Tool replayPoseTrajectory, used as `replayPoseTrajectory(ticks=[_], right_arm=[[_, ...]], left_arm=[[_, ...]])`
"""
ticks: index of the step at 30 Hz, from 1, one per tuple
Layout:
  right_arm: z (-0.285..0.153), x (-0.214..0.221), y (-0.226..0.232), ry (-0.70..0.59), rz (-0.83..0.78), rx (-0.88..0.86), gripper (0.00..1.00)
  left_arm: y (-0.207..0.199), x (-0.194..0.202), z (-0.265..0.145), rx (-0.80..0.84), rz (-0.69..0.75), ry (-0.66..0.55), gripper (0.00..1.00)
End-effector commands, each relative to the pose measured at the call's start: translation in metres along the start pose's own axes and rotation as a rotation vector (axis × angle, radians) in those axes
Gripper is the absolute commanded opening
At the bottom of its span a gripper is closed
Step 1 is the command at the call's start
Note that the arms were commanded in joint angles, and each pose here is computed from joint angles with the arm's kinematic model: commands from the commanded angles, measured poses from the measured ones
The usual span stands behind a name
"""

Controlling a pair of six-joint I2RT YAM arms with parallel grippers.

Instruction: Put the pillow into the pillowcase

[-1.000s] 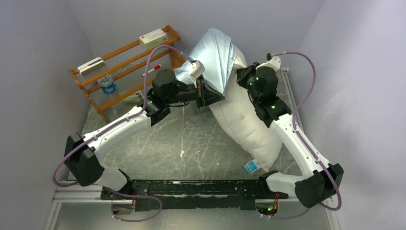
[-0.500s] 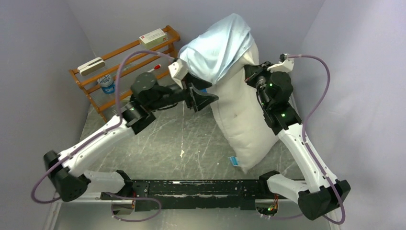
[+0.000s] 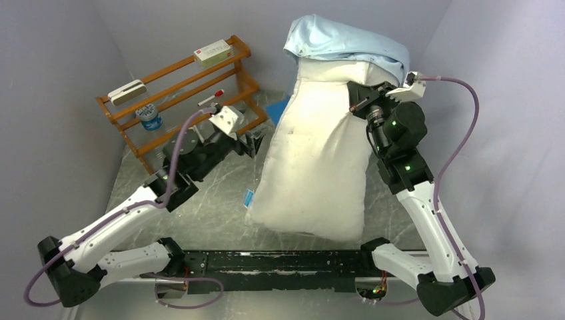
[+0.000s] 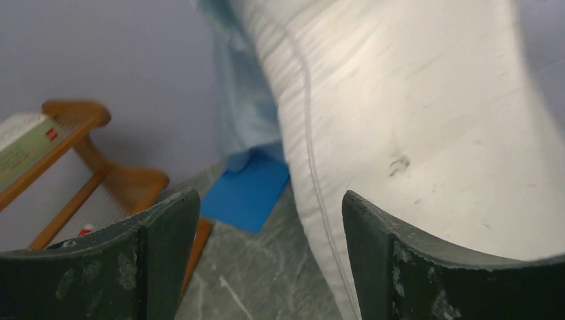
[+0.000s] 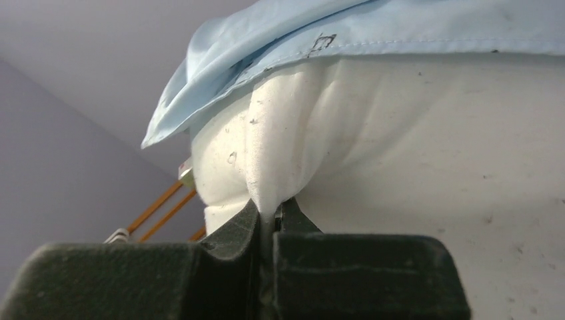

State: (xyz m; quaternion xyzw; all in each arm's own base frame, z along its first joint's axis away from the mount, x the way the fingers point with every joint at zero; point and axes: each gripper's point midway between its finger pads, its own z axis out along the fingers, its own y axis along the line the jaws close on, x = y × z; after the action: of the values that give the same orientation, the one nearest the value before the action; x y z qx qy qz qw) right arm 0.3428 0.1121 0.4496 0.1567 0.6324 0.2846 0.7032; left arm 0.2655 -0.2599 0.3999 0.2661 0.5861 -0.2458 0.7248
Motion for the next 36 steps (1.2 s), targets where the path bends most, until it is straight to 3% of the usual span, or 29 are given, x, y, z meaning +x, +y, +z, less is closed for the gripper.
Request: replayPoseTrajectory(ticks=[1, 5, 12, 17, 22, 36], right_arm=[[-0.034, -0.084, 0.063, -0.224, 0.074, -0.237, 0.0], [-0.043, -0.083, 0.064, -0.218, 0.052, -0.259, 0.0], [-0.059, -0.088, 0.072, -0.209, 0.055, -0.301, 0.0], [-0.069, -0.084, 0.081, -0.185, 0.123, -0.362, 0.0], [-0.075, -0.08, 0.088, -0.17, 0.213, -0.415, 0.0], [-0.081, -0.077, 0.108, -0.127, 0.322, -0.531, 0.0]], left_arm=[[0.035, 0.0, 0.015, -0.211, 0.006, -0.028, 0.81], [0.042, 0.004, 0.043, -0.24, -0.081, 0.011, 0.79], [0.065, -0.015, 0.055, -0.161, -0.242, -0.182, 0.74], [0.042, -0.048, 0.047, 0.004, -0.156, -0.349, 0.76], [0.034, -0.049, 0.053, 0.059, -0.122, -0.342, 0.78], [0.061, -0.044, 0.058, -0.091, -0.117, -0.365, 0.77]])
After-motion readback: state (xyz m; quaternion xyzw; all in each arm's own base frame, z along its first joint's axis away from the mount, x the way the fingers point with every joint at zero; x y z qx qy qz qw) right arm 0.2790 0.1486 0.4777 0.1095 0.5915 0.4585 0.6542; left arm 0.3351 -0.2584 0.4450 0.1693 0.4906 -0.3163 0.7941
